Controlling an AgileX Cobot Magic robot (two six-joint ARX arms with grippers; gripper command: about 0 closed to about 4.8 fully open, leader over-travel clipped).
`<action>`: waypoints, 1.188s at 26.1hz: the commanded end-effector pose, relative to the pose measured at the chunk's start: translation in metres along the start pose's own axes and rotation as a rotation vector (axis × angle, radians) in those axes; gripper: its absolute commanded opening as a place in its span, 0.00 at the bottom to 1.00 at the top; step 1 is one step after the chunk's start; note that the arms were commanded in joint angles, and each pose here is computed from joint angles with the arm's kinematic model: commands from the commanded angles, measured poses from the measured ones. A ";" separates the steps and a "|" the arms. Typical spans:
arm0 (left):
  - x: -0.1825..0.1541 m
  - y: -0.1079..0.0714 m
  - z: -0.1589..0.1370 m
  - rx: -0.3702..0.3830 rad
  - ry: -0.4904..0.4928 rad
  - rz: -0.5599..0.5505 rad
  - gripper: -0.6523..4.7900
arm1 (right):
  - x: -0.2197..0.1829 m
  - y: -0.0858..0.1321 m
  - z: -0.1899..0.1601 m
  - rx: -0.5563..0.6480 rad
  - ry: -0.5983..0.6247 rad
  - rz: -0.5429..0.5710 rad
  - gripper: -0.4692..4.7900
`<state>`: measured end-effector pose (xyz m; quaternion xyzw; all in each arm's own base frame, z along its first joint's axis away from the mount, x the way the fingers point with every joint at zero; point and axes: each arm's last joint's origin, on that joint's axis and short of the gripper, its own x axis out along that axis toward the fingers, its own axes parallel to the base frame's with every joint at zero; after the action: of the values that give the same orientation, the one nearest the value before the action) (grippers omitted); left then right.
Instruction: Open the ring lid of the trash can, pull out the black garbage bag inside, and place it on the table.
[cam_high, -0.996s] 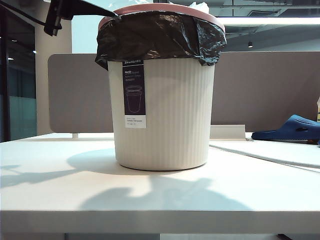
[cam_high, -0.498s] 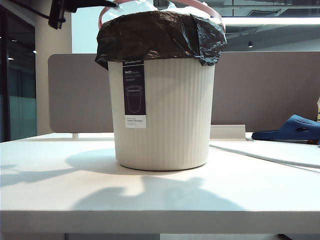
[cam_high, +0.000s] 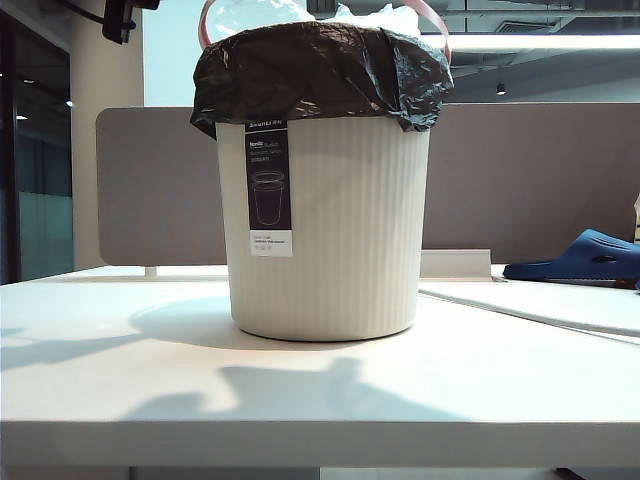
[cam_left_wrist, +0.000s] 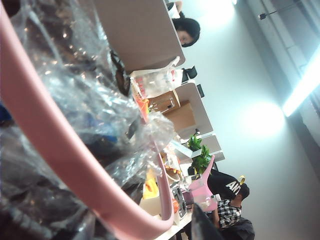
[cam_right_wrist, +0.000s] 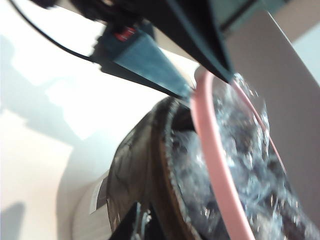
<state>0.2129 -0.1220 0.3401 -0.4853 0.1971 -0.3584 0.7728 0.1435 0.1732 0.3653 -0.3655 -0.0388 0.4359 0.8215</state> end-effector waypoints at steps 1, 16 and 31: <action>-0.001 -0.007 0.003 0.017 -0.024 -0.052 0.57 | -0.001 -0.001 0.004 -0.131 -0.045 0.019 0.13; -0.001 -0.012 0.005 0.016 -0.046 -0.102 0.57 | 0.025 0.004 -0.002 -0.254 -0.023 0.042 0.09; -0.001 -0.015 0.006 0.031 -0.063 -0.138 0.57 | 0.028 0.001 0.004 -0.257 -0.126 0.035 0.09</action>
<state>0.2117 -0.1214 0.3524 -0.4971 0.1467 -0.3891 0.7615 0.1591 0.1957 0.3550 -0.4519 -0.1161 0.4568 0.7574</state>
